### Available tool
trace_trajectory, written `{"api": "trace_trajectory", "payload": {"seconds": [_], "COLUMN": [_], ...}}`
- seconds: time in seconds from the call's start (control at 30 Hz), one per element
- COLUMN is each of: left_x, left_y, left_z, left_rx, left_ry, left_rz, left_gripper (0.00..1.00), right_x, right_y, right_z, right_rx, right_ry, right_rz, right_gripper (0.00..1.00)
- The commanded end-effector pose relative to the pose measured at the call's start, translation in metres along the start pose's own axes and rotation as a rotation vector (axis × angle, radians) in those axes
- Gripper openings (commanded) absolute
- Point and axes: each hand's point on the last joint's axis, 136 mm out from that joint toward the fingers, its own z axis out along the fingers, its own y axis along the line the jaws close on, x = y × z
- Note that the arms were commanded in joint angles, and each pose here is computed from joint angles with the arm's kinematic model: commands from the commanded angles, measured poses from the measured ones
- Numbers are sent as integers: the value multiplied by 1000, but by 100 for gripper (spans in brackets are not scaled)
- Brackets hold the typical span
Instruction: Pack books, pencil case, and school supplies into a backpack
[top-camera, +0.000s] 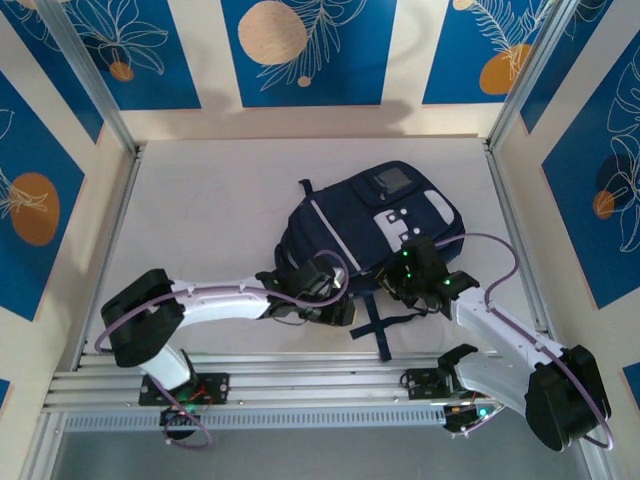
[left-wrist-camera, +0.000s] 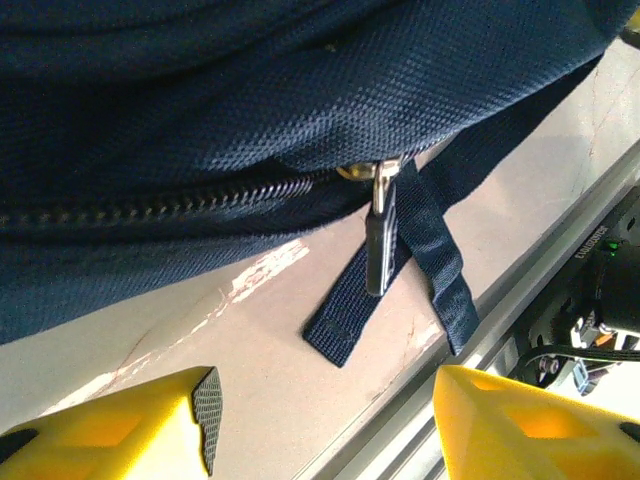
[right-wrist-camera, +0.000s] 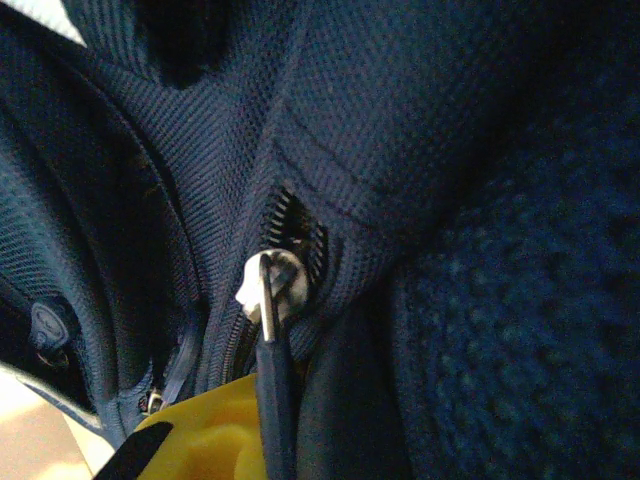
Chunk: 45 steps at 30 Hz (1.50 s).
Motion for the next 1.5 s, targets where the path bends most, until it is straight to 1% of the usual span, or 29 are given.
{"api": "trace_trajectory", "payload": {"seconds": [0.0, 0.1, 0.3, 0.4, 0.6, 0.67, 0.73, 0.77, 0.9, 1.03, 1.2, 1.37, 1.47], "left_x": [-16, -21, -29, -33, -40, -42, -42, -42, -37, -23, -4, 14, 21], "left_y": [-21, -24, -30, -29, 3, 5, 3, 0, -2, 3, 25, 45, 53], "left_z": [2, 9, 22, 26, 20, 15, 13, 12, 2, -10, -21, -20, -23], "left_rx": [54, 63, 70, 50, -101, -112, -108, -102, -113, -141, -216, -242, -251], "left_ry": [-29, -37, -55, -75, -153, -174, -168, -164, -135, -67, 6, 93, 121], "left_rz": [29, 22, 10, 3, -27, -13, 7, 21, 65, 106, 130, 117, 110], "left_gripper": [57, 56, 50, 42, 23, 14, 3, 0, 0, 0, 0, 0, 0], "right_x": [1, 2, 4, 6, 9, 9, 8, 8, 5, -4, -15, -22, -26], "right_y": [24, 25, 23, 20, 21, 20, 18, 15, 8, 0, -8, -11, -10], "right_z": [-6, -4, 0, 4, 5, 4, 4, 4, 3, -1, -3, -2, -3], "right_rx": [-68, -71, -74, -74, -81, -76, -69, -63, -20, 48, 107, 106, 113], "right_ry": [18, 21, 30, 41, 47, 43, 37, 35, 15, -30, -61, -60, -67], "right_rz": [4, 9, 30, 41, 45, 42, 40, 42, 28, -9, -17, 4, -3], "right_gripper": [0, 0, 0, 0, 0, 0, 0, 0, 0, 0, 0, 0, 0]}}
